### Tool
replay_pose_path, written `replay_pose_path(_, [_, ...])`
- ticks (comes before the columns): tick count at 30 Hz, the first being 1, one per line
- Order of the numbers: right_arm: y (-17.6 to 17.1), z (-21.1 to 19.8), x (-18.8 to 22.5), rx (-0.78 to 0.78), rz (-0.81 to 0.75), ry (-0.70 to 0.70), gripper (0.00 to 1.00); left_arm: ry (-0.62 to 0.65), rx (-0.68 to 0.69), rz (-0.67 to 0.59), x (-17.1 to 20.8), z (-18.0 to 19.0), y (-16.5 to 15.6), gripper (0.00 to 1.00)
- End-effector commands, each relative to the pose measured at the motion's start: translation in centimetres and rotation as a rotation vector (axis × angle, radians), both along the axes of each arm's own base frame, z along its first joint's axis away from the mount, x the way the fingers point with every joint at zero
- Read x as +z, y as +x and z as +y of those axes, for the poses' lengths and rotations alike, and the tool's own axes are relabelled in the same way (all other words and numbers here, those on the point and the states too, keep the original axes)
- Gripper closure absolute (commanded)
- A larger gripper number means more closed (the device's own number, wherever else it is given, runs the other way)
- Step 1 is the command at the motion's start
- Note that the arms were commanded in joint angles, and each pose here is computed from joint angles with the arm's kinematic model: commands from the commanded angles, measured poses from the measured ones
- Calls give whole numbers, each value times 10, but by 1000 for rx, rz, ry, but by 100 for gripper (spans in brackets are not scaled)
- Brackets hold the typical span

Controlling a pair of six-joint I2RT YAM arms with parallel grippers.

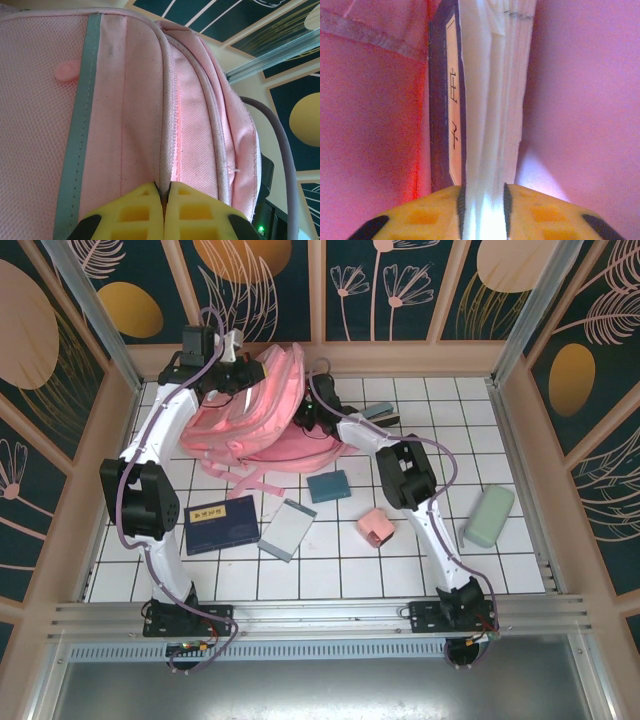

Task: Pack the student bag
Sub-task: Place the book in the student bag.

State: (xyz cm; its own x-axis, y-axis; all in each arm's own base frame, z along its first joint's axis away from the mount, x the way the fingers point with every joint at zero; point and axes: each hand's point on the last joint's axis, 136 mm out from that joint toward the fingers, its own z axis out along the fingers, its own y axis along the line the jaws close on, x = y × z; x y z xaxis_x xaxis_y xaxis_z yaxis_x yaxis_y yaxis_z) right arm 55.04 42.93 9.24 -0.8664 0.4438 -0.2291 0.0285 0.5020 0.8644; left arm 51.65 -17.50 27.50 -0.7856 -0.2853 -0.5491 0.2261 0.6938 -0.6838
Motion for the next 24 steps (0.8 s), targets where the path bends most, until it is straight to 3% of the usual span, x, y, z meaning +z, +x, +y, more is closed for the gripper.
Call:
replay_pose_path(1, [-2, 11, -16, 30, 42, 15, 86, -63, -38, -163, 54, -6, -2, 100])
replay_pose_path(4, [-2, 21, -24, 45, 60, 49, 100, -67, -41, -161, 53, -6, -3, 100])
replay_pose_path(9, [-9, 44, -32, 101, 77, 96, 100, -68, -40, -153, 48, -6, -4, 100])
replay_pose_path(17, [-12, 36, 12, 146, -15, 115, 71, -19, -3, -127, 27, 1, 1, 100])
replay_pose_path(24, [-24, -13, 45, 96, -80, 25, 62, 49, 44, -92, -5, 11, 7, 100])
